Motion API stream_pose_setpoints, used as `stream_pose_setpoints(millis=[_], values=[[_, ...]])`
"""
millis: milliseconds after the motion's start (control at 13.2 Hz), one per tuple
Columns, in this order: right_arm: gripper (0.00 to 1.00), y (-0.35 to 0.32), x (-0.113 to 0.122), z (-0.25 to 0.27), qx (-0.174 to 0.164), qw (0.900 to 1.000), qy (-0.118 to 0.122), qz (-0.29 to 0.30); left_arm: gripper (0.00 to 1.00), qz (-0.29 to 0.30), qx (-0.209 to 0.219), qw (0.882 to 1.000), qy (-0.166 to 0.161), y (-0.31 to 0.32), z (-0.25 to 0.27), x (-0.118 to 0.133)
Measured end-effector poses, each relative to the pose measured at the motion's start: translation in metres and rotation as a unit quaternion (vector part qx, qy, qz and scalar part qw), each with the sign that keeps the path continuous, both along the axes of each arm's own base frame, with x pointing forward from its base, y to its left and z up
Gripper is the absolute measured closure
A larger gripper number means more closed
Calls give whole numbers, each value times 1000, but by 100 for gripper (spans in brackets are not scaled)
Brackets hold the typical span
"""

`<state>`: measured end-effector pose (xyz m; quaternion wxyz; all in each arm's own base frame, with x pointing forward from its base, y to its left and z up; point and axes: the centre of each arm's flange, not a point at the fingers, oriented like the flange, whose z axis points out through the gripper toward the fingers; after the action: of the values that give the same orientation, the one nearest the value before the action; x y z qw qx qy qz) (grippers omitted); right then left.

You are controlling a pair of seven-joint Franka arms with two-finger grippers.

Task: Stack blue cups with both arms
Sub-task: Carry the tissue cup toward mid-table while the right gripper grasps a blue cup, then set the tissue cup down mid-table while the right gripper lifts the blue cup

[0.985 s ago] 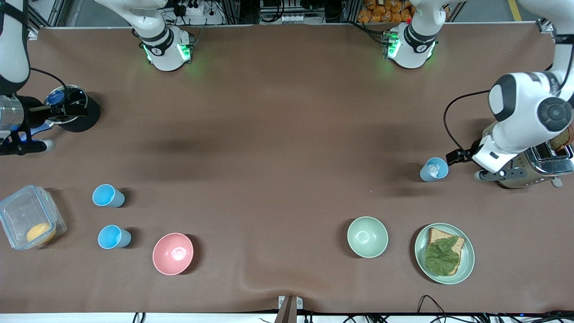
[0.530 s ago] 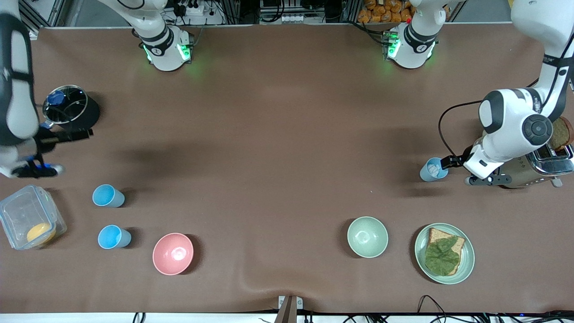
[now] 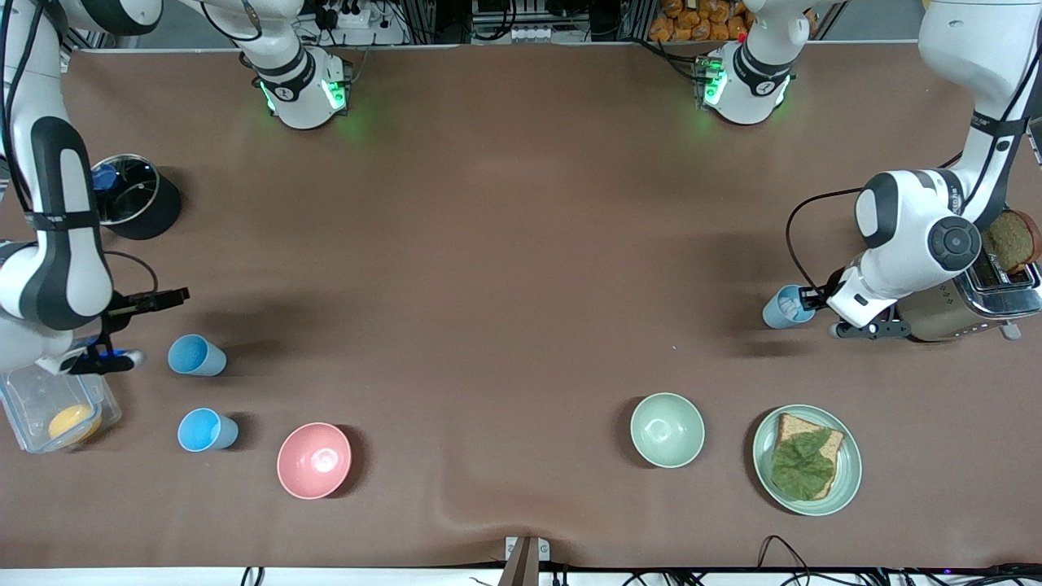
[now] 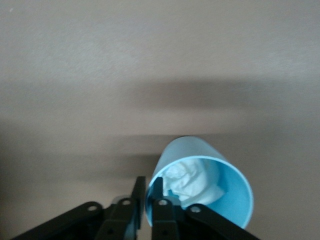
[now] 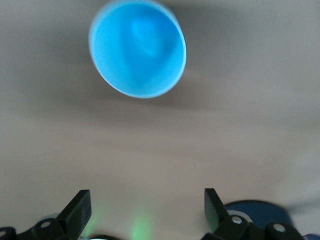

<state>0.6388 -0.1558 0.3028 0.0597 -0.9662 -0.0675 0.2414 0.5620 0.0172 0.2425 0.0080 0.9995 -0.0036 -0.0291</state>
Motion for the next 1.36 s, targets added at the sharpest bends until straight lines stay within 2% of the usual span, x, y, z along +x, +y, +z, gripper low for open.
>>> stream_pose_setpoints(millis=[76,227,455,606,758,909,1136,1288,1364], values=[[0,1,5,9,5,1000,-12,13,97,-4,-3,1000,-7,-13,6,4],[0,3,16,12,5,999,-46,27,97,5,-15,1000,-23,-58,22,14],[0,7,31,-13,11,990,-106,88,97,50,-41,997,-30,-163,57,14],[0,5,33,-34,13,985,-128,114,97,83,-57,995,-20,-241,71,-7],[0,5,33,-42,10,982,-142,123,97,111,-62,992,-4,-324,70,-42],[0,6,32,-56,2,977,-167,132,97,136,-65,988,15,-393,63,-76],[0,8,27,-71,-1,975,-176,136,97,150,-60,986,31,-449,46,-104],[0,11,27,-73,-3,974,-181,138,97,155,-35,987,19,-469,25,-116],[9,12,27,-74,-3,974,-181,138,97,159,-26,987,12,-478,14,-120]])
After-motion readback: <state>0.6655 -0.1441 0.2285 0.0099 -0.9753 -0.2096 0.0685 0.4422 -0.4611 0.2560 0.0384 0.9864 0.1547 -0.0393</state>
